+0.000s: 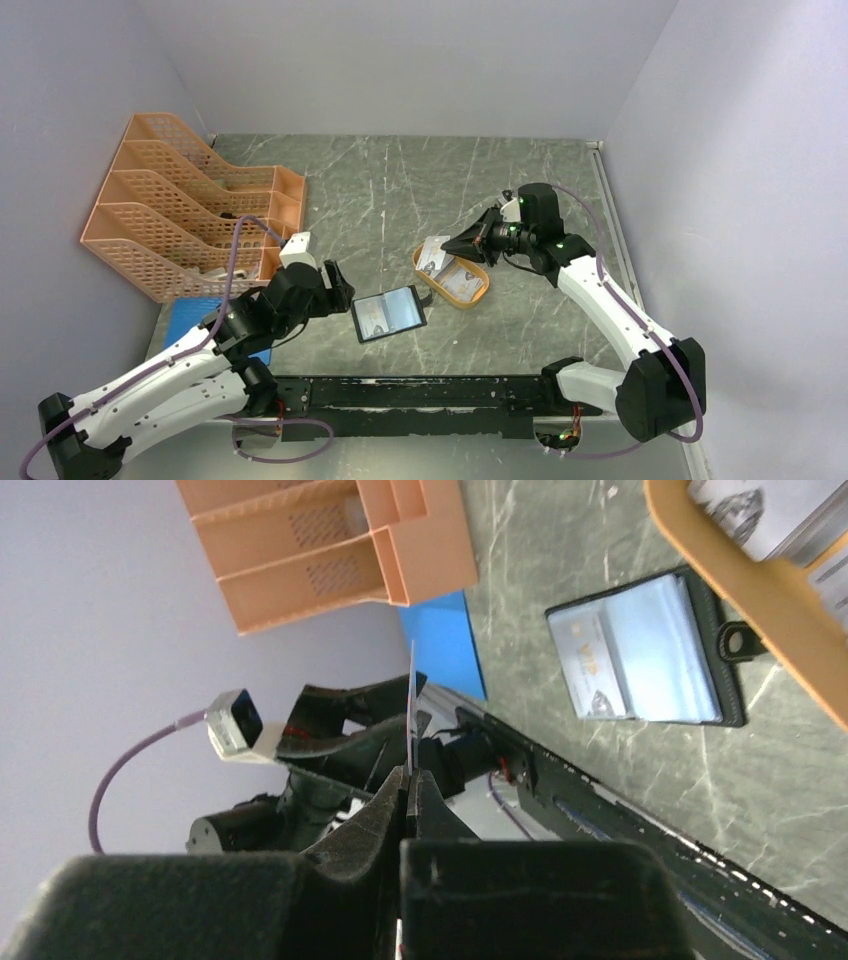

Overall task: Put the credit cards into the card holder
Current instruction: Pick up the credit card from the storage box, then turn over the card slot in the card holder.

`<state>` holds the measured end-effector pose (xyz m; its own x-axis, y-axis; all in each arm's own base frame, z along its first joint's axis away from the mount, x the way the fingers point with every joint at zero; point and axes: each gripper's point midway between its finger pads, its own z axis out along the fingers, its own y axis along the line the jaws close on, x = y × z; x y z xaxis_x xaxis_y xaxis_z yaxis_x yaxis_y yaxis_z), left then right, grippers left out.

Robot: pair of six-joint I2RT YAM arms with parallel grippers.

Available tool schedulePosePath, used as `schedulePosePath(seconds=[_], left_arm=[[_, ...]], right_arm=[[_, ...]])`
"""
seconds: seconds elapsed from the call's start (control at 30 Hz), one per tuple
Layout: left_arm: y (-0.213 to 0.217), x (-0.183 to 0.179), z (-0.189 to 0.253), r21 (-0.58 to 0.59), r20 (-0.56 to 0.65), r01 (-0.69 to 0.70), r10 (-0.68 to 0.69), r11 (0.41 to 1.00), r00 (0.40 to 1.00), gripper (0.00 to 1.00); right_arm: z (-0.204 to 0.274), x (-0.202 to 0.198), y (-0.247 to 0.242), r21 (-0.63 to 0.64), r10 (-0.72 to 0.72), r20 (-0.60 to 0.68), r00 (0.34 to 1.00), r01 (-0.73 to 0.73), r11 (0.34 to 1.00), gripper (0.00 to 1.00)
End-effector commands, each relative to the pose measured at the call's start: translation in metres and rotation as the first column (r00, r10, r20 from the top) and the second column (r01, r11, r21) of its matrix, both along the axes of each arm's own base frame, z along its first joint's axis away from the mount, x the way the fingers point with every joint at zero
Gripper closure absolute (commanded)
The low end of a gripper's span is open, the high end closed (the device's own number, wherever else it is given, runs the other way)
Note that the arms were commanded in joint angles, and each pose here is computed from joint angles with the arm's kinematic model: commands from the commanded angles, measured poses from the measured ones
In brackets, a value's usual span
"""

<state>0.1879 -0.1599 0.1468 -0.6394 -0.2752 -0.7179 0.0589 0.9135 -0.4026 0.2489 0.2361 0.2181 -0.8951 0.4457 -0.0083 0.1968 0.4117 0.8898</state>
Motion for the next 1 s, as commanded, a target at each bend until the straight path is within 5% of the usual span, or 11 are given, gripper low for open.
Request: schedulePosePath(seconds=[0.0,0.13,0.23,0.5,0.97], left_arm=[[0.006,0.000,0.004,0.032,0.013,0.003,-0.003,0.999,1.000,0.24],[-0.001,-0.002,0.001,0.032,-0.004,0.045,-0.045,0.998,0.999,0.24],[-0.013,-0.005,-0.005,0.034,-0.026,0.112,-0.111,0.993,0.993,0.23],[-0.050,-0.017,-0.035,-0.015,-0.100,0.266,-0.266,0.964,0.959,0.20],[-0.017,-0.019,-0.088,0.183,-0.222,0.098,-0.056,0.978,0.974,0.22]], right_arm=[[0.013,-0.018,0.006,0.080,0.088,-0.009,0.996,-0.087,0.993,1.00],[0.010,-0.017,0.005,0.056,0.103,0.020,0.994,-0.104,0.993,1.00],[-0.002,-0.017,0.000,-0.092,0.175,0.103,0.979,-0.166,0.982,1.00],[-0.075,-0.057,0.005,-0.405,0.444,0.180,0.878,-0.345,0.847,1.00],[-0.157,-0.074,0.020,-0.465,0.500,0.021,0.866,-0.435,0.771,1.00]])
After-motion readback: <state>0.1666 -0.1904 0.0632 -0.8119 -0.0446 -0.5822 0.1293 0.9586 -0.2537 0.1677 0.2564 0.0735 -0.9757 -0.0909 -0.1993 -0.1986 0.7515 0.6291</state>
